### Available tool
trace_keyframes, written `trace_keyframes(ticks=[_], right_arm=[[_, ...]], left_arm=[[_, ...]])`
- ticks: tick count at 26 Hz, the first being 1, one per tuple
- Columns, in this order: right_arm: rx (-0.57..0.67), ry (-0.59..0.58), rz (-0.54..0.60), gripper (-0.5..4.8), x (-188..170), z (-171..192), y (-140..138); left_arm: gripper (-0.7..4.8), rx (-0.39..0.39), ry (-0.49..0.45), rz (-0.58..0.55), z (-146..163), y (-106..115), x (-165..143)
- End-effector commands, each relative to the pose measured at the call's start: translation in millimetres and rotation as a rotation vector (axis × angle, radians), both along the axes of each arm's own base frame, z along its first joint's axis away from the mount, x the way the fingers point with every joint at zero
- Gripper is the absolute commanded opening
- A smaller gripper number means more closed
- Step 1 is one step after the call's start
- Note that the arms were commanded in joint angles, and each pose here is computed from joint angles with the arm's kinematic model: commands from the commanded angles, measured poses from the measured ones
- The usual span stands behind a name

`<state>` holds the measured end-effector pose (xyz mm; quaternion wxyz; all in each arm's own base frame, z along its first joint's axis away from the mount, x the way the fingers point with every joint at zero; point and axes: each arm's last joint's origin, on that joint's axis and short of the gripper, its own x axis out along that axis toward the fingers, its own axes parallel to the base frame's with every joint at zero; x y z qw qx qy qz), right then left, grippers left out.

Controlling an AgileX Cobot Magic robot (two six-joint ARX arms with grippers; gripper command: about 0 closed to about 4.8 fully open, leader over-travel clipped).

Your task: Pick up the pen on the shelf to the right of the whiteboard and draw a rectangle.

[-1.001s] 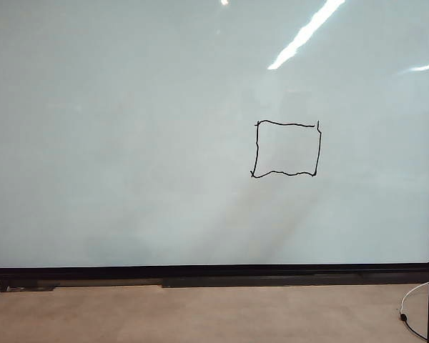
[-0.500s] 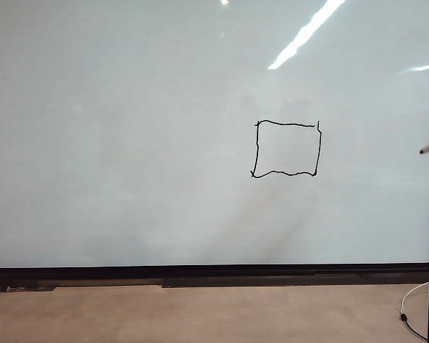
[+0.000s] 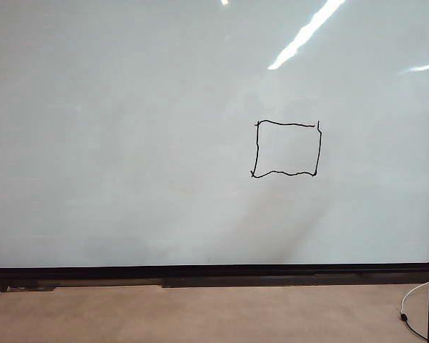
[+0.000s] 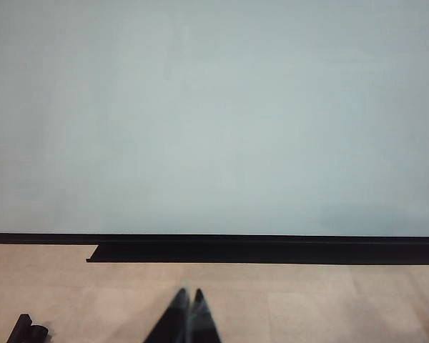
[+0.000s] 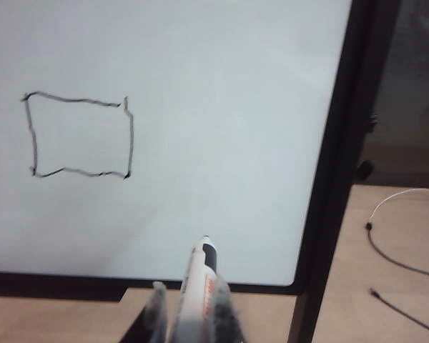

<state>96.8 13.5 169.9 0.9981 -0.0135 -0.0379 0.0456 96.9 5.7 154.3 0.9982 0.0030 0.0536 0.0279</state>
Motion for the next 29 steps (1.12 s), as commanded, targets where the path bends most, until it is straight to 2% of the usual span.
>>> trace_keyframes(ticks=[1, 9, 29], right_arm=[[0.002, -0.069, 0.012, -0.05, -0.4, 7.6, -4.4], [-0.003, -0.108, -0.089, -0.05, -1.0, 11.3, -20.4], [-0.001, -0.075, -0.090, -0.05, -0.5, 8.2, -20.6]], left_arm=[[-0.04, 0.002, -0.013, 0.001, 1.8, 0.1, 0.0], [-0.05, 0.002, -0.013, 0.001, 1.8, 0.1, 0.0], [-0.04, 0.002, -0.013, 0.001, 1.8, 0.1, 0.0]])
